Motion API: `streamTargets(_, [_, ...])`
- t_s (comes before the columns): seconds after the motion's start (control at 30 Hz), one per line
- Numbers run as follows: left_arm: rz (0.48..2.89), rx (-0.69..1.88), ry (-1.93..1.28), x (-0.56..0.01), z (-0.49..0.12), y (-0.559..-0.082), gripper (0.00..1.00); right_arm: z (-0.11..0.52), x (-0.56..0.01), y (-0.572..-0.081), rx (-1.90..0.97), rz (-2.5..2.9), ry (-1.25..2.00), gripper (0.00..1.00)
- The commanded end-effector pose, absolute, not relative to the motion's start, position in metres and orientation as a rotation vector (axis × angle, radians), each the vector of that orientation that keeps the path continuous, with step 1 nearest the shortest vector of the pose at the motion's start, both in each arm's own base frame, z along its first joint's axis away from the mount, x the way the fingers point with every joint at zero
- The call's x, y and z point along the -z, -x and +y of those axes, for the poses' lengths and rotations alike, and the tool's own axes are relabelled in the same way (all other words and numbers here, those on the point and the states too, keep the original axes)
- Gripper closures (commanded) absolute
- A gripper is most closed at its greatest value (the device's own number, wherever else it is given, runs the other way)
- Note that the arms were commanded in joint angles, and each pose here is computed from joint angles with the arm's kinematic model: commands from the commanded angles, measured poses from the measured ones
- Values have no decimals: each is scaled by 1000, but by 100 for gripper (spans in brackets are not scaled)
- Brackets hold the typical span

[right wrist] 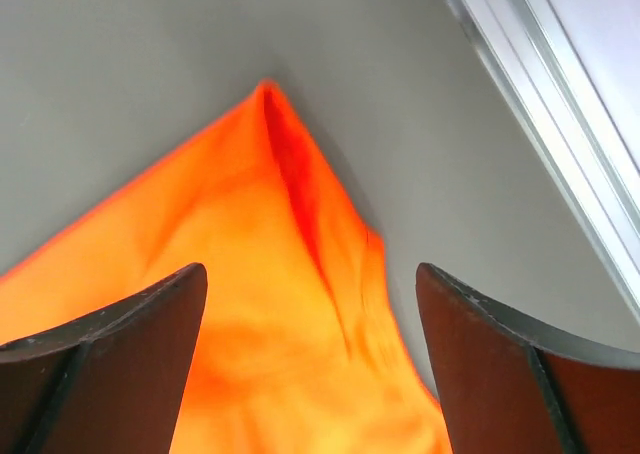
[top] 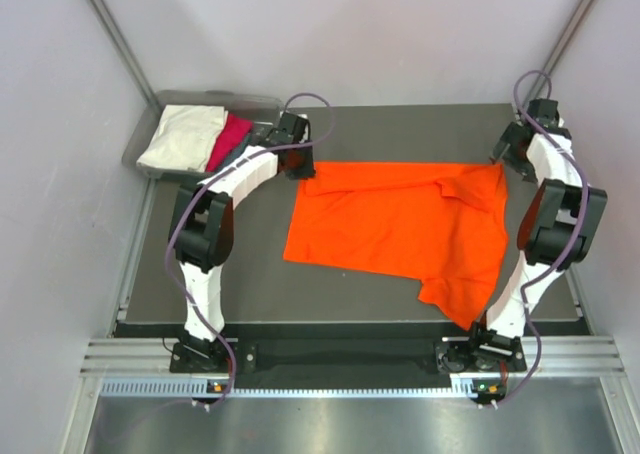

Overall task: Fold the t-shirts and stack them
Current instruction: Fold the tshirt

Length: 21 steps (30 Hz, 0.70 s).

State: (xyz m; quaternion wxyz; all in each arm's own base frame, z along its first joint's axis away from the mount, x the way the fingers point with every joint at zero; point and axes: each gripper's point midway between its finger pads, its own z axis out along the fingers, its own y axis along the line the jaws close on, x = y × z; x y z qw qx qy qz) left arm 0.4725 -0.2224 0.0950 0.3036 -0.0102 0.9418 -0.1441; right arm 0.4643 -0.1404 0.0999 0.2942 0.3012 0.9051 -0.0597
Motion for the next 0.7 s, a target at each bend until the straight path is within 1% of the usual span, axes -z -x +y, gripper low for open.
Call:
streamTargets(0.0, [2482,468,27,-101,-240,-447,76,-127,-135,-434,55,2377,-798,18])
streamTargets(0.03, [2484,477,36,-97,-241,-445,77,-124,-142,-433,7,2343,-796,25])
streamTargets(0.07, [2505,473,45,-90,-239,-441,78,-126,-139,-428,-10,2341,-821,29])
streamTargets(0.1, [2510,464,47,-89,-238,-440,77,-120,-132,-420,-61,2358,-832,42])
streamTargets(0.17, [2523,427,48,-80,-235,-442,71,-121,-126,-413,-85,2354,-846,53])
streamTargets(0.2, [2523,425,47,-77,-235,-444,70,-116,-116,-406,-107,2374,-851,58])
streamTargets(0.23, [2527,421,41,-74,-236,-447,70,-117,-116,-406,-112,2365,-846,61])
streamTargets(0.3, [2547,372,16,-65,-235,-454,69,-111,-107,-404,-146,2388,-835,61])
streamTargets(0.37, [2548,314,3,-56,-230,-462,69,-106,-102,-405,-186,2401,-823,54])
streamTargets(0.4, [2547,308,-7,-55,-228,-464,69,-103,-96,-402,-199,2415,-833,48])
streamTargets(0.47, [2551,304,-13,-50,-228,-468,68,-103,-91,-400,-213,2421,-846,43])
streamTargets(0.57, [2567,283,-27,-45,-227,-469,66,-102,-80,-395,-234,2444,-857,41])
streamTargets(0.67, [2569,267,-28,-45,-224,-469,63,-103,-74,-394,-243,2453,-858,46])
